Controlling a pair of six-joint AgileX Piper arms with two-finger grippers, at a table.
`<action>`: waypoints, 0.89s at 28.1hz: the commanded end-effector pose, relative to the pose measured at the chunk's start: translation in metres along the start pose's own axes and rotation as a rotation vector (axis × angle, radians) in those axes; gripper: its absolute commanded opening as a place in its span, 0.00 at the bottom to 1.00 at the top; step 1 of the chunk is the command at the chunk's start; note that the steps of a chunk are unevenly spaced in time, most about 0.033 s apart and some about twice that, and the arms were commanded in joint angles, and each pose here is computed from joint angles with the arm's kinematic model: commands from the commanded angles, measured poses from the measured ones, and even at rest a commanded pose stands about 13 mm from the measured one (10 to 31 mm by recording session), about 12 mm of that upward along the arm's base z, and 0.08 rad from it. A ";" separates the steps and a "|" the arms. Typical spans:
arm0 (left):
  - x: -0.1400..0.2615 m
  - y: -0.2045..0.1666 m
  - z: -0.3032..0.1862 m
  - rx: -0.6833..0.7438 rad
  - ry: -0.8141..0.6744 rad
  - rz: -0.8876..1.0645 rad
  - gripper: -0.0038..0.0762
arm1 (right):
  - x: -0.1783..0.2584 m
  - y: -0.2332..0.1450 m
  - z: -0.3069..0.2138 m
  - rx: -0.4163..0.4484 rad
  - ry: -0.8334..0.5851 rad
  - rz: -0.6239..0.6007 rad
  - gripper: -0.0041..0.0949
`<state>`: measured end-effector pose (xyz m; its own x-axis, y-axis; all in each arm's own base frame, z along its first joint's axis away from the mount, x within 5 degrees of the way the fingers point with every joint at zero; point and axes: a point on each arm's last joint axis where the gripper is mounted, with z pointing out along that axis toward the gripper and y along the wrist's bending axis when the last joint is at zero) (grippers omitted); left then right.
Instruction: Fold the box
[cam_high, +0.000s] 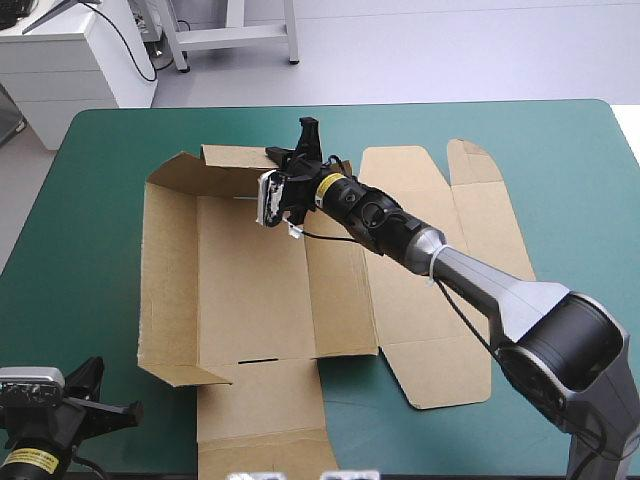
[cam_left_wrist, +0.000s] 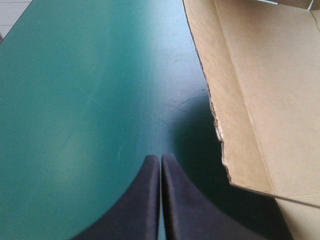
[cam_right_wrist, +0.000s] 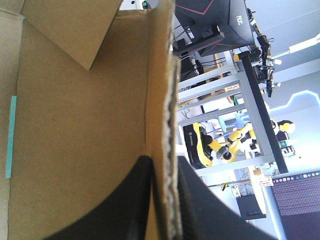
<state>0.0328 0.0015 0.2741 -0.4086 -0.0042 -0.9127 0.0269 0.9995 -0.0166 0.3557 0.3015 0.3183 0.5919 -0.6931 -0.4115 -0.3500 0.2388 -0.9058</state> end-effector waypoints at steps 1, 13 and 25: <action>-0.013 -0.001 -0.003 0.006 -0.083 -0.003 0.04 | -0.018 -0.038 -0.016 0.117 -0.065 0.033 0.43; -0.036 -0.001 -0.014 0.009 -0.210 0.001 0.04 | -0.026 -0.065 -0.038 0.174 -0.052 0.275 0.27; -0.122 0.003 0.012 -0.089 -0.012 0.090 0.04 | -0.016 -0.084 -0.098 -0.101 0.225 0.845 0.04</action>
<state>0.0737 0.0037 0.3531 -0.4148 0.0600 -0.9079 -0.0042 0.9977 0.0679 0.3157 0.2533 0.3761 0.0418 -0.5276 -0.8485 -0.7038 0.5872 -0.3998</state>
